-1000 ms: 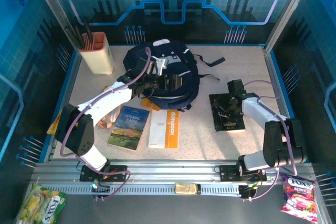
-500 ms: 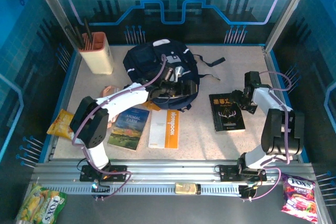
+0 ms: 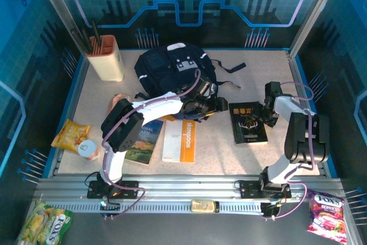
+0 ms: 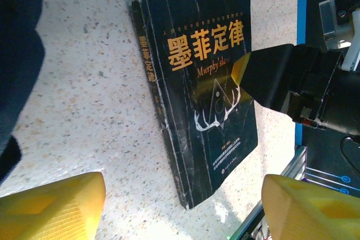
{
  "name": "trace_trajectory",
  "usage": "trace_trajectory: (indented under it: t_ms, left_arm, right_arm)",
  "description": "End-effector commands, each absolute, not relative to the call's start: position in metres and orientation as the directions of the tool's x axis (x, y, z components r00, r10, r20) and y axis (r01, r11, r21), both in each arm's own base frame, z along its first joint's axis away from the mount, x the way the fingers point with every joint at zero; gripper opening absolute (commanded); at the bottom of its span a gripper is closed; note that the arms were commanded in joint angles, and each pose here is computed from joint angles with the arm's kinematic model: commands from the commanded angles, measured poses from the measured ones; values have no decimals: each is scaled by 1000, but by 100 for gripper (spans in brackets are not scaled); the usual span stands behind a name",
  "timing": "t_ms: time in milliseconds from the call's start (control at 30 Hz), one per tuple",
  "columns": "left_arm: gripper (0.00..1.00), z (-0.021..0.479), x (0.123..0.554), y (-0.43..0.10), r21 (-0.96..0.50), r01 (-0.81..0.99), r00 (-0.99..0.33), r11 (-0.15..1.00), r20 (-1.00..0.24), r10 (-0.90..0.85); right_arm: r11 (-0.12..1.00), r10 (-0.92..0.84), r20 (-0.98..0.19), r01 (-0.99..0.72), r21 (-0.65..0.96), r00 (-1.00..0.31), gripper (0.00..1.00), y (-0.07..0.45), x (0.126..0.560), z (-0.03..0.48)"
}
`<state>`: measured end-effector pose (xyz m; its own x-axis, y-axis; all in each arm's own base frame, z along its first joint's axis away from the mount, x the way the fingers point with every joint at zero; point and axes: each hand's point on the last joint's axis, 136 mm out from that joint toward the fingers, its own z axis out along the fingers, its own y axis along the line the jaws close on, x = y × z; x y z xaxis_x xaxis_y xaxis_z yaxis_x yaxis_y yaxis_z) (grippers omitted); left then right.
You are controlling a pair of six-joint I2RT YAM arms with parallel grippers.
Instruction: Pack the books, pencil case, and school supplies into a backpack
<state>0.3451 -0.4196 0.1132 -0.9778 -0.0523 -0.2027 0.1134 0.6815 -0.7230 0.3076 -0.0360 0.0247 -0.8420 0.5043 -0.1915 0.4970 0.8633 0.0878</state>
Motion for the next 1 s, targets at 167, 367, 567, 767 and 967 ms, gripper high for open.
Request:
trace_trajectory:
  t_ms: [167, 367, 567, 767, 967]
  left_arm:
    - [70, 89, 335, -437, -712, 65, -996, 699, -87, 5]
    - [66, 69, 335, -437, -664, 58, -998, 746, -64, 20]
    - [54, 53, 333, -439, -631, 47, -999, 774, -38, 29]
    - [44, 45, 331, -442, -615, 33, -999, 788, -22, 25]
    - [44, 35, 332, -445, -615, 4, -1000, 788, 7, 10]
  right_arm:
    - [820, 536, -39, 510, 260, -843, 56, 5, 276, 17]
    - [809, 525, -51, 480, 339, -849, 55, 24, 274, 31]
    - [850, 502, -87, 471, 236, -861, 56, 6, 275, 31]
    - [850, 498, -56, 474, 230, -866, 53, 7, 272, 20]
    - [845, 497, -38, 474, 247, -867, 50, 11, 272, 15]
